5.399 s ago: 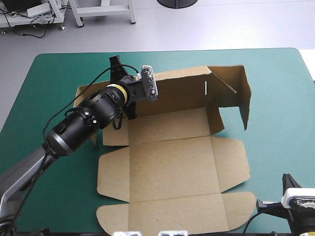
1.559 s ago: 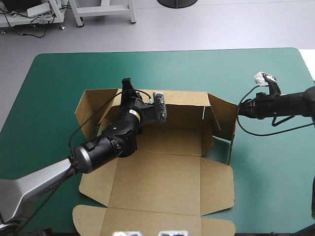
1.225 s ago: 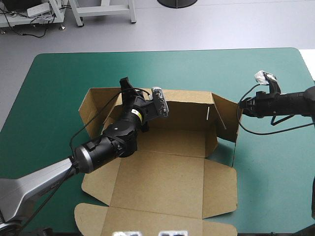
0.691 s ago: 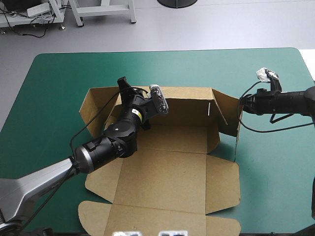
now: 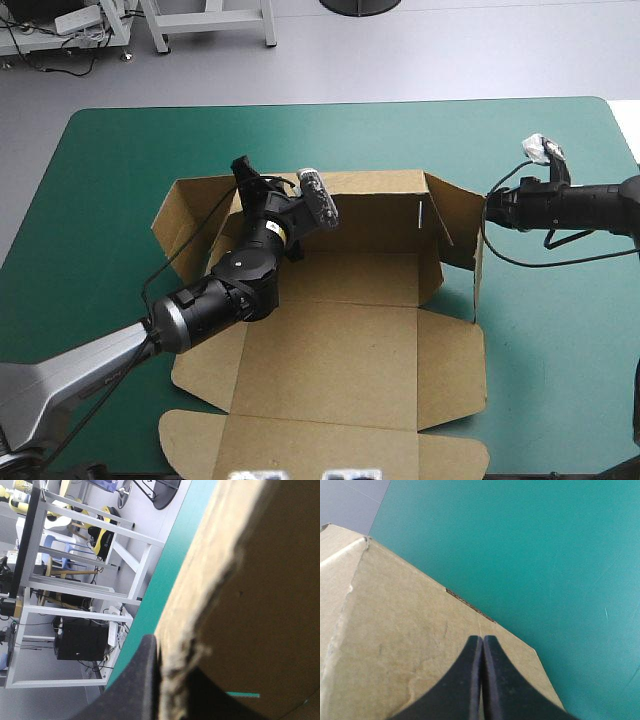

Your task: Fold the box

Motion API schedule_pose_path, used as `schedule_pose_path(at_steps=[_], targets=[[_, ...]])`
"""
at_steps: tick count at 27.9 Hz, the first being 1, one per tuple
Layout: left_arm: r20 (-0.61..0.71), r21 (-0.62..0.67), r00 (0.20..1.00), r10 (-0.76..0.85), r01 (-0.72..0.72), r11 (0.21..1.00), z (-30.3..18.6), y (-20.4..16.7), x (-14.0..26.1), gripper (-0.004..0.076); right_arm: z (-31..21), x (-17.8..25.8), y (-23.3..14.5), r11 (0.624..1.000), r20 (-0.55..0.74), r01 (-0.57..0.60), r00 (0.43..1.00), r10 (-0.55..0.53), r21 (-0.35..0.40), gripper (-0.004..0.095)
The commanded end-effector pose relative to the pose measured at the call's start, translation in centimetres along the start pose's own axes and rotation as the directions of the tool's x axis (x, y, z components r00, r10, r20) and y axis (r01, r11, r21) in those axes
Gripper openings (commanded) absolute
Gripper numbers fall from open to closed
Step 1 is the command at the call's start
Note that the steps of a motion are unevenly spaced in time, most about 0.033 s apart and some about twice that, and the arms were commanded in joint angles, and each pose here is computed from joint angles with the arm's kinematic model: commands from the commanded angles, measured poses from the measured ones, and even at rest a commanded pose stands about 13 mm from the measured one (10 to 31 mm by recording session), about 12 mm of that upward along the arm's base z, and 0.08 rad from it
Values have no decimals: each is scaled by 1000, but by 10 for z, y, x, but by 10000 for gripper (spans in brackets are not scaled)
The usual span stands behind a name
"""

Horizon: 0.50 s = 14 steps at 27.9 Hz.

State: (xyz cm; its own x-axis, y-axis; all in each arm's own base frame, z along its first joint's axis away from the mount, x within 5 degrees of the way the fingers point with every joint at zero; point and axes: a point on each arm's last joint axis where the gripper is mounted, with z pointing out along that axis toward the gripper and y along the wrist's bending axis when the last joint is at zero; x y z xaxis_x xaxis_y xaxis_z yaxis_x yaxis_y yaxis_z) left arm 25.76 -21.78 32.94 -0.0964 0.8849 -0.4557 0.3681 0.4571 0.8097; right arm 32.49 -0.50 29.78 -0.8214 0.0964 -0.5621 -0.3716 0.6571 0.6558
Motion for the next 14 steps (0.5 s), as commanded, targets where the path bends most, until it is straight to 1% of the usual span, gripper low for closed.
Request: schedule_pose_path(at_steps=[1,5,11,14], targets=[[41,-74,999,-26,29,997,-13,21,-6,-6,-14,-7,26,995,45,31,999,-27,-92,-24],[38,-76,999,-26,29,997,-13,22,-5,-6,-18,-15,33,993,86,19,996,-9,-116,-24],[34,-87,998,-43,46,995,-13,23,-5,-6,-29,-26,49,993,117,30,993,-16,-111,-24],[47,-95,993,-104,108,990,-13,24,-6,-6,-29,-29,56,992,119,46,992,-32,-118,-24]])
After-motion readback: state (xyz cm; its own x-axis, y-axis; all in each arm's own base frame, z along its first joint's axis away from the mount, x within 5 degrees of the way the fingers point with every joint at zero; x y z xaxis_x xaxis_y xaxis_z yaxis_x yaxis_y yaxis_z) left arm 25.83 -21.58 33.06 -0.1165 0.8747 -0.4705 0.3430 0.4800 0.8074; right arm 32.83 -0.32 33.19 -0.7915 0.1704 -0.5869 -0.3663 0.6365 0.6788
